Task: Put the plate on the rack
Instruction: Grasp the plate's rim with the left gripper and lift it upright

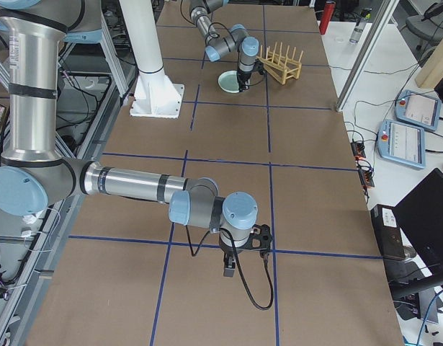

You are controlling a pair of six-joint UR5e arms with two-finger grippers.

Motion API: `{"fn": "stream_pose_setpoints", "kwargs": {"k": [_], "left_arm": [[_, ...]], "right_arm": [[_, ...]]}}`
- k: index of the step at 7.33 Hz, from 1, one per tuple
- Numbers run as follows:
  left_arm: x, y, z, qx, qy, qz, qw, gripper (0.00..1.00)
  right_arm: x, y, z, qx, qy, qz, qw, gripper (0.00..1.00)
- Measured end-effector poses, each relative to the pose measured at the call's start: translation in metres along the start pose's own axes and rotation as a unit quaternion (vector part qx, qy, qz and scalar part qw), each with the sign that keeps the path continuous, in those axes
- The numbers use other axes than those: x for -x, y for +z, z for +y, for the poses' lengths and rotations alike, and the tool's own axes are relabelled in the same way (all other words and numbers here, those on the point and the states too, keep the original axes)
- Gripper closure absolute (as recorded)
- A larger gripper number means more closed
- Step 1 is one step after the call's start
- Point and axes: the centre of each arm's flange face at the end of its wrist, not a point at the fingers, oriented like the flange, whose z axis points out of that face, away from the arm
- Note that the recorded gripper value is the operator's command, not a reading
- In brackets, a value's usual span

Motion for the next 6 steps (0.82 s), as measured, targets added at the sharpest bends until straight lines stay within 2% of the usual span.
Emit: {"fn": "stream_pose_setpoints", "kwargs": {"k": [2, 3, 4, 6], "left_arm": [[-0.001, -0.031, -0.013, -0.006, 0.004, 0.042, 0.9991, 1.00], [0.001, -0.074, -0.021, -0.007, 0.011, 0.090, 0.9959, 1.00], [0.008, -0.127, -0.029, 0.001, 0.025, 0.156, 0.9875, 1.00], [0.041, -0.232, -0.055, 0.012, 0.056, 0.281, 0.9580, 1.00]], "right_arm": [[0.000, 0.000, 0.000, 0.000, 0.000, 0.000, 1.0000, 0.00], [0.000, 0.000, 0.000, 0.000, 0.000, 0.000, 1.0000, 0.00], [0.000, 0.000, 0.000, 0.000, 0.000, 0.000, 1.0000, 0.00], [0.000, 0.000, 0.000, 0.000, 0.000, 0.000, 1.0000, 0.00]]}}
